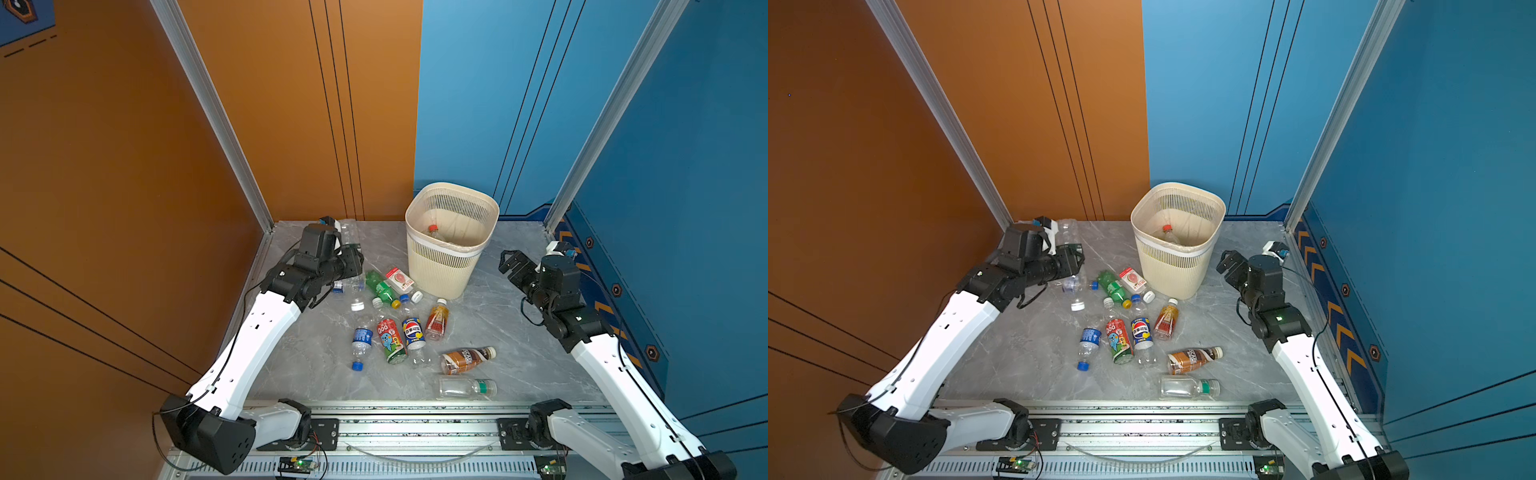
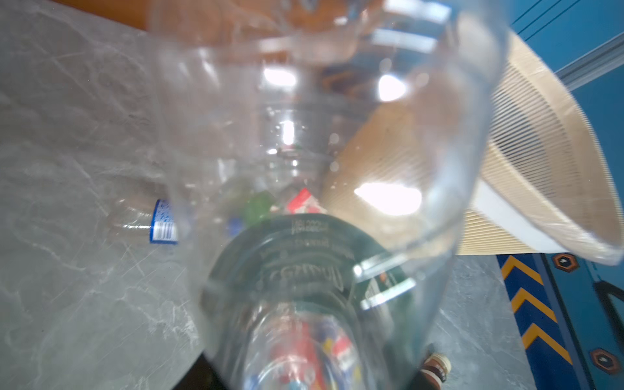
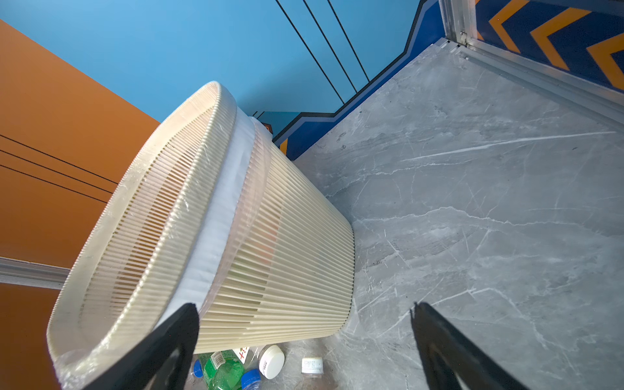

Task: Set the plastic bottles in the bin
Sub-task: 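Lift the clear bottle with the left gripper and carry it over the bin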

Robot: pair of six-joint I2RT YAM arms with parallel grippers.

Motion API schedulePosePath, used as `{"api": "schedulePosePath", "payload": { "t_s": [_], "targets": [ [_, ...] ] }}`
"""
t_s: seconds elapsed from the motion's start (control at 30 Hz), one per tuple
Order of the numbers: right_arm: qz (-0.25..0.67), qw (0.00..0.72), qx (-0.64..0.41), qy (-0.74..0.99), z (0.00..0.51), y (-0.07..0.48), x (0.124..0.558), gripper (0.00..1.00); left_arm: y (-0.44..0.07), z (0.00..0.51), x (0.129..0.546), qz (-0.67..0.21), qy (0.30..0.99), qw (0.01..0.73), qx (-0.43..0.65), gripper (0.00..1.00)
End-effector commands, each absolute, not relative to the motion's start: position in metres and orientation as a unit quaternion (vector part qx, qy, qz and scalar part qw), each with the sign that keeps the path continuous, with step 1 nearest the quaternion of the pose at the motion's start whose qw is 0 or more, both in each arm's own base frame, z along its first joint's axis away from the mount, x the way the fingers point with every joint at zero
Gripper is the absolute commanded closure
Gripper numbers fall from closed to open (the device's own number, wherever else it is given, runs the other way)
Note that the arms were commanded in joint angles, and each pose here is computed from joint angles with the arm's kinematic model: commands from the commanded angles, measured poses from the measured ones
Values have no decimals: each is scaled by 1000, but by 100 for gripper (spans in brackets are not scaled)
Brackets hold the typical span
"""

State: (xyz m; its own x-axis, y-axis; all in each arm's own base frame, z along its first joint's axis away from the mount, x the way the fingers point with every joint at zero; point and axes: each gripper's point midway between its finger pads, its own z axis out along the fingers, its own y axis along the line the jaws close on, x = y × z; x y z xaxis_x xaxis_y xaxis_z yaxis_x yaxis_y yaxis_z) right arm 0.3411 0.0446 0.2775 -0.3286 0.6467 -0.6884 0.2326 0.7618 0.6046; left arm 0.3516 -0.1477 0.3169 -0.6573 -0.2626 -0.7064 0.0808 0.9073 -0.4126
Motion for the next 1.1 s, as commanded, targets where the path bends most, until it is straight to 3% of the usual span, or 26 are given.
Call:
{"api": "schedulePosePath", "payload": {
  "t_s": [0.0, 0.23, 0.67, 0.83, 1.07],
  "targets": [
    [208, 509, 282, 786, 276, 43, 338, 0, -174, 361, 362, -234, 865, 444, -6, 48],
    [207, 511, 286, 784, 276, 37, 328, 0, -237, 420, 396, -295, 825, 479, 51, 49],
    [208, 511, 287, 784, 277, 31, 319, 0, -342, 463, 439, -414, 774, 470, 95, 52],
    [204, 508, 286, 786, 276, 30, 317, 0, -358, 463, 454, -435, 764, 467, 89, 52],
    [206, 508, 285, 787, 275, 30, 318, 0, -367, 423, 482, -424, 784, 448, 69, 52]
  ]
}}
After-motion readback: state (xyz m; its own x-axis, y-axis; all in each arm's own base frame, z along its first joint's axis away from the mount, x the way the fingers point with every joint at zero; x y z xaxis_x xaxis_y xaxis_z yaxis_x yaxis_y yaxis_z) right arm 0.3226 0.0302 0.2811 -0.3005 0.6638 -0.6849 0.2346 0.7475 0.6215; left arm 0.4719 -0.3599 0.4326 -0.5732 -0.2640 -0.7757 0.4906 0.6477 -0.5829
